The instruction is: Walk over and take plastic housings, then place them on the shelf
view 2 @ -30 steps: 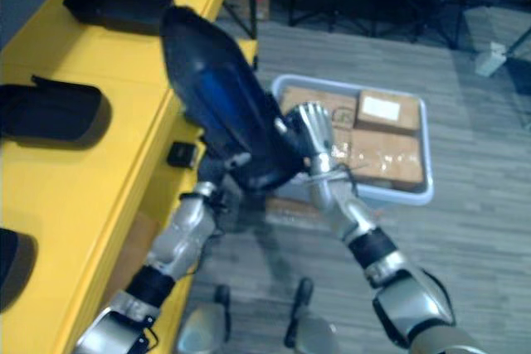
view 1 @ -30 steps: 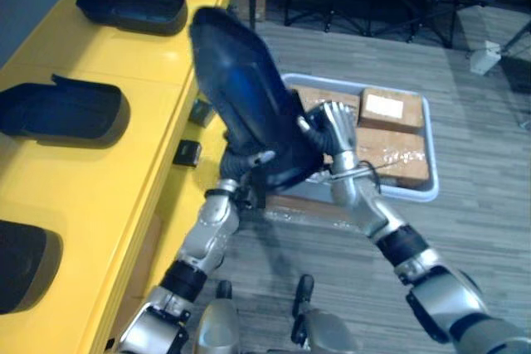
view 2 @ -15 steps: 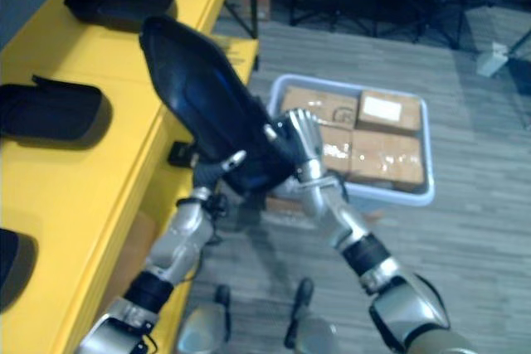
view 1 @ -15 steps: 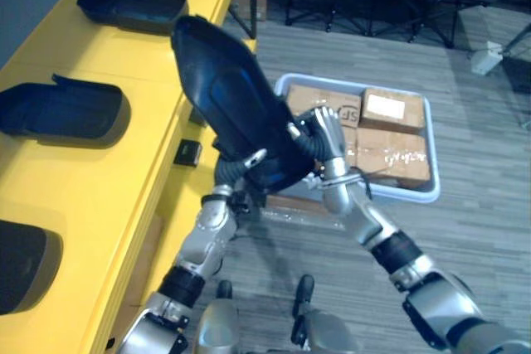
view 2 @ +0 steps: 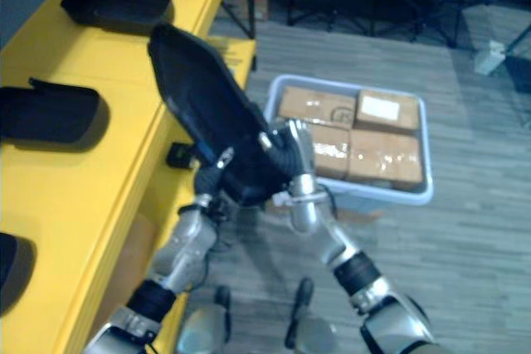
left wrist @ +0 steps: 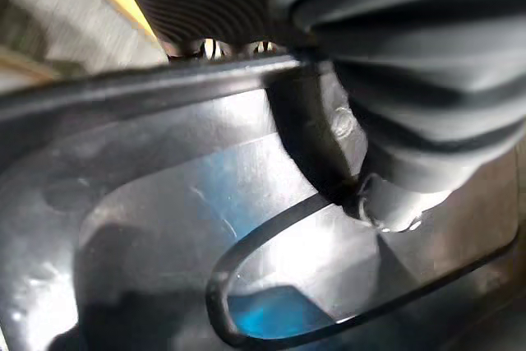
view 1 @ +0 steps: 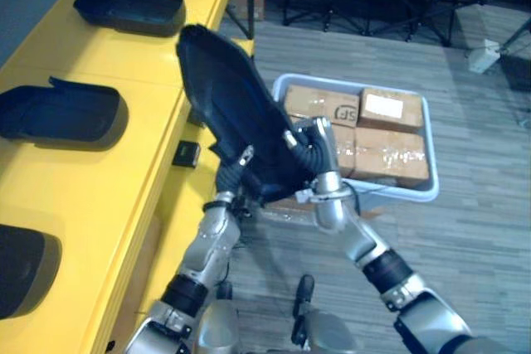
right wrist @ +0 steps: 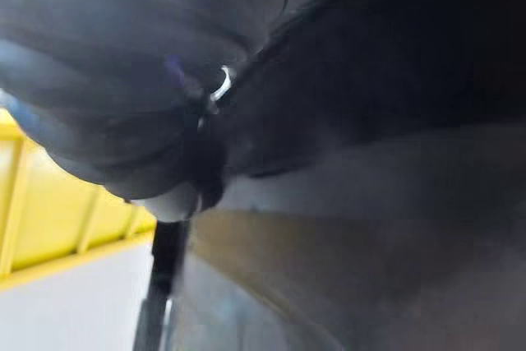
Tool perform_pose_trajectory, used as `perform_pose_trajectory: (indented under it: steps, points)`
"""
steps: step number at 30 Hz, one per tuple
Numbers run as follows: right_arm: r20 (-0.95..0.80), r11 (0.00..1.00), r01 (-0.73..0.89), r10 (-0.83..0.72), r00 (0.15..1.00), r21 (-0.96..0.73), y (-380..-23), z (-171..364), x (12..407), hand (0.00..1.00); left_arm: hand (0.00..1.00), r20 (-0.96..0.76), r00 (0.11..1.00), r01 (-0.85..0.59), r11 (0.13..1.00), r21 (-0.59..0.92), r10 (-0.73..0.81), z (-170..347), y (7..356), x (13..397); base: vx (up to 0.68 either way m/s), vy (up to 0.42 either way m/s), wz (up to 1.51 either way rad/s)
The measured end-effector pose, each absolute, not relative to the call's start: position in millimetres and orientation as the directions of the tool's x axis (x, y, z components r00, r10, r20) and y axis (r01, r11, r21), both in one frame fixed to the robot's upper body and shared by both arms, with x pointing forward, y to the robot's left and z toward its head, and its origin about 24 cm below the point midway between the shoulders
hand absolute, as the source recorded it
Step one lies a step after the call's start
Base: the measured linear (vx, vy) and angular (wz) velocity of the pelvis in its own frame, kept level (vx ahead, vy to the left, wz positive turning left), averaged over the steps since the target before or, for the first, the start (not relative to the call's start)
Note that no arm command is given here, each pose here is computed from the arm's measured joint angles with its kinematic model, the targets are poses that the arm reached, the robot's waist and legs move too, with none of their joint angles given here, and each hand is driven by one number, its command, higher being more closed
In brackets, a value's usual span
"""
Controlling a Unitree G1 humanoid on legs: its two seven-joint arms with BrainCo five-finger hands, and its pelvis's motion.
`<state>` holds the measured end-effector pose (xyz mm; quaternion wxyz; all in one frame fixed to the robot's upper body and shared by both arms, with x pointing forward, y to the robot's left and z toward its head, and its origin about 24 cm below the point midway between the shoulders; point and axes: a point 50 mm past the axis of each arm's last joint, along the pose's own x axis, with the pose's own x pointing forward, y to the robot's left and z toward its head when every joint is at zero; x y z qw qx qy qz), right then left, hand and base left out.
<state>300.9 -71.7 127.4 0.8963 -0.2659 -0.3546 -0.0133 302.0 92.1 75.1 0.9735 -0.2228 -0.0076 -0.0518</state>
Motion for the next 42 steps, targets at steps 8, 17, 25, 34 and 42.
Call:
perform_pose_trajectory:
  steps: [8, 17, 25, 34, 42]
  points:
    - [0.627, 0.909, 0.144, 0.148, 0.765, -0.391, -78, 112, 284, 0.0, 1.0, 0.055, 0.994, 0.109, 0.899, -0.424, -0.095, 79, 95, 298, 0.0, 0.0, -0.02]
    - [0.673, 0.974, -0.145, 0.224, 0.705, -0.172, -88, 138, 253, 0.0, 1.0, 0.28, 0.959, 0.022, 0.973, -0.228, 0.044, 116, 122, 281, -0.01, 0.009, -0.03]
    - [0.79, 0.916, -0.381, 0.141, 0.596, 0.124, -129, 194, 254, 0.0, 1.0, 0.264, 0.928, -0.264, 0.964, -0.035, 0.264, 95, 149, 269, -0.01, -0.004, -0.04]
    - [0.614, 0.83, -0.273, -0.103, 0.783, 0.487, -192, 137, 238, 0.0, 1.0, 0.367, 0.828, -0.472, 0.88, 0.048, 0.425, 95, 175, 250, 0.02, 0.01, -0.05]
    - [0.133, 0.644, 0.271, -0.506, 0.852, 0.715, -251, 27, 155, 0.0, 1.0, 0.532, 0.729, -0.364, 0.902, -0.231, 0.43, 125, 182, 210, 0.02, 0.045, -0.3]
